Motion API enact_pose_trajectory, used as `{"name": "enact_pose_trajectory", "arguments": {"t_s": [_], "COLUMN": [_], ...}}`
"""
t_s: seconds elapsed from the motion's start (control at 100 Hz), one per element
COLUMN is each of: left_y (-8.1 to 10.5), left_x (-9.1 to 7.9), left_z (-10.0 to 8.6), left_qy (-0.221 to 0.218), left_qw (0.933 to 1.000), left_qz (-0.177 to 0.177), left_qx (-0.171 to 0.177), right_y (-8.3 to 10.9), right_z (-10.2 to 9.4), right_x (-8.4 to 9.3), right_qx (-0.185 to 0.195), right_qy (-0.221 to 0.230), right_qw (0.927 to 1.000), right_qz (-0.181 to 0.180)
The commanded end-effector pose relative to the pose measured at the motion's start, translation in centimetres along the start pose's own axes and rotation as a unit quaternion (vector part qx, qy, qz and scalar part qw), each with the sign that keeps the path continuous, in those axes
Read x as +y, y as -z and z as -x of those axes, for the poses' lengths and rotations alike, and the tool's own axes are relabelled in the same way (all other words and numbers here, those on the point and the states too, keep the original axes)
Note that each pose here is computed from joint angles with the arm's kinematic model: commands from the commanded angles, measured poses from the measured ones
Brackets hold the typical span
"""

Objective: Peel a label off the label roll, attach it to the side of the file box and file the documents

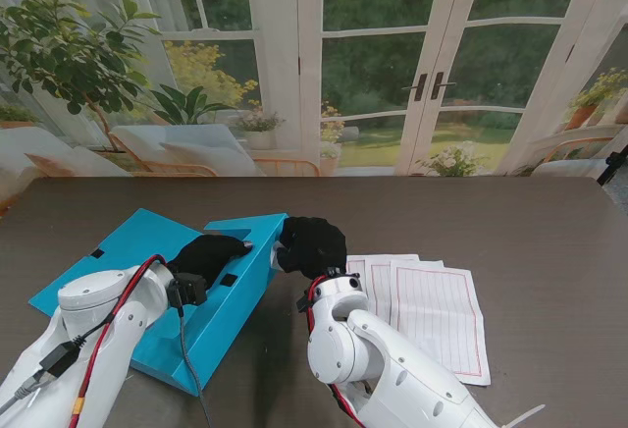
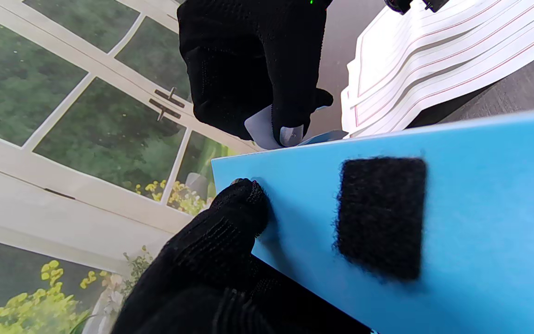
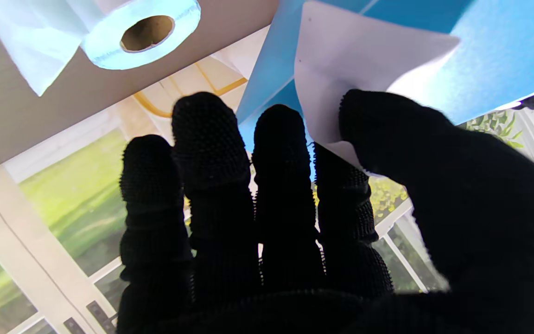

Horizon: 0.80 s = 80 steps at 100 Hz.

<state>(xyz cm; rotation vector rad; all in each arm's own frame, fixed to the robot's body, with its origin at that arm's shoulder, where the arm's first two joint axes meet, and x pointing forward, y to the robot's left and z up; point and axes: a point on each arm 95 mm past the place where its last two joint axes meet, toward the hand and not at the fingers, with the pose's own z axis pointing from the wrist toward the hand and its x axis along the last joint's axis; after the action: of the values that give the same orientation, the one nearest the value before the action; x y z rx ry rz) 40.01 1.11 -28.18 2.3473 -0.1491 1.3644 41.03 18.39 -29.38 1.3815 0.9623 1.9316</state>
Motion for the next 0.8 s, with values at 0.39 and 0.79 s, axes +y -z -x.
{"name": "enact_pose_trajectory", "arguments": {"t_s": [0.39, 0.79], "left_y": [0.37, 0.43], "left_x": [0.24, 0.36], "left_z": [-0.21, -0.33], "left_qy": [0.003, 0.006], "left_qw": [1.0000, 0.9999], "left_qz": [0.000, -0.008], "left_qx": [0.006, 0.009], "right_y": [0.02, 0.41], "right_z": [-0.11, 0.29], "right_x": [0.15, 0.39], "right_qx": [0.049, 0.077], "right_qy": [-0.010, -0.027], "right_qw": [0.9988, 0.9967], "right_qz": [-0.003, -0.003]}}
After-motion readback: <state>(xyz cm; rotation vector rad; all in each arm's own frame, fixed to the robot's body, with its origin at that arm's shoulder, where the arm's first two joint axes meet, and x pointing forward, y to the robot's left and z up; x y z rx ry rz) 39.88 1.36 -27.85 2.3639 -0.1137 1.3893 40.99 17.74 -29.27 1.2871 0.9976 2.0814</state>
